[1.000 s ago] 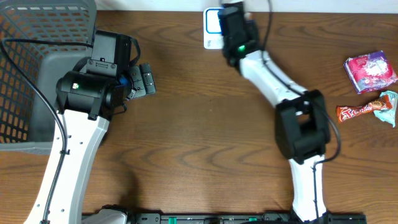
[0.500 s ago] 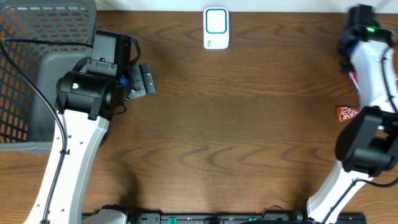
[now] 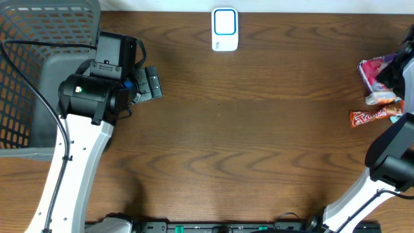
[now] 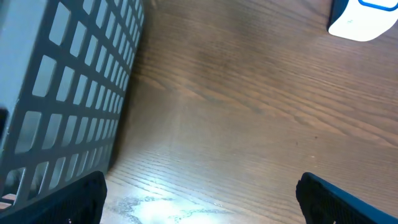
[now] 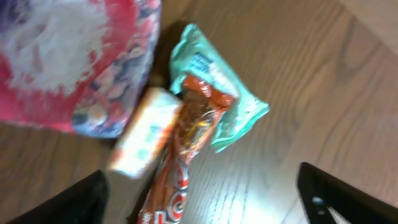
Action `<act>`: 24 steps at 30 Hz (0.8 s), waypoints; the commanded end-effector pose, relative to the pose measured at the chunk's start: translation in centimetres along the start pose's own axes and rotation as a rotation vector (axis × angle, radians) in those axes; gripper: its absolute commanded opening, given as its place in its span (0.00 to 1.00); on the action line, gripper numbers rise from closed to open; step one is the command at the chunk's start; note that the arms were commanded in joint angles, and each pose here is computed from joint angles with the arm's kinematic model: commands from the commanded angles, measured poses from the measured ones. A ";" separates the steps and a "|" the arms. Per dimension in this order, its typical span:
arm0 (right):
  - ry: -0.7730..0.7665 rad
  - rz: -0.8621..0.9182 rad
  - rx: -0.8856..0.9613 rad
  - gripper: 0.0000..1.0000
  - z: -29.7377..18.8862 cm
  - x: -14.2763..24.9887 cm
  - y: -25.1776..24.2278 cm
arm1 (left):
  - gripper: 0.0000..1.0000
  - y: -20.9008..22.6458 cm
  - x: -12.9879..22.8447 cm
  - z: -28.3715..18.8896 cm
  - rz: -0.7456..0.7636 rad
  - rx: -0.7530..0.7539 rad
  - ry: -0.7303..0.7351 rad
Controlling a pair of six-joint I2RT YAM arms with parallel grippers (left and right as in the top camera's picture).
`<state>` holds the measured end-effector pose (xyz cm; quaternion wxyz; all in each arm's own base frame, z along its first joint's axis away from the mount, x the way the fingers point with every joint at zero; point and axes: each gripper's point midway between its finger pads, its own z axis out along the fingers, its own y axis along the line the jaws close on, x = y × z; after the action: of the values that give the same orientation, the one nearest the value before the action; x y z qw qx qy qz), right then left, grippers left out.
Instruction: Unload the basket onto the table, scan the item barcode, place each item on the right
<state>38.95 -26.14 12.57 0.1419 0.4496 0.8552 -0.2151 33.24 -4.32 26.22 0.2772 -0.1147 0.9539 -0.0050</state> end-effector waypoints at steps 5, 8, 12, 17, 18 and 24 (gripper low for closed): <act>-0.079 -0.011 -0.224 0.99 -9.6 -0.3 0.1 | 0.98 0.1 -0.4 -0.3 -0.008 -0.004 -0.013; -0.092 -0.006 -0.372 0.99 -16.1 1.4 -1.5 | 0.98 0.1 -0.4 -0.3 -0.008 -0.005 -0.012; -0.098 -0.014 -0.483 0.99 -22.0 4.7 -3.9 | 0.98 0.1 -0.4 -0.3 -0.008 -0.004 -0.013; -0.166 -0.106 -0.595 0.99 -27.0 10.5 -5.3 | 0.98 0.1 -0.4 -0.3 -0.008 -0.005 -0.012; -0.167 -0.139 -0.615 0.99 -27.4 12.1 -5.3 | 0.98 0.1 -0.4 -0.3 -0.008 -0.004 -0.013; -0.078 -0.275 -0.716 1.00 -26.7 21.0 -5.9 | 0.98 0.1 -0.4 -0.3 -0.008 -0.005 -0.013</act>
<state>22.95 -3.41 30.28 0.3174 0.2643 0.9104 0.0259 33.23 -4.32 26.21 0.2768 -0.1147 0.9540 -0.0049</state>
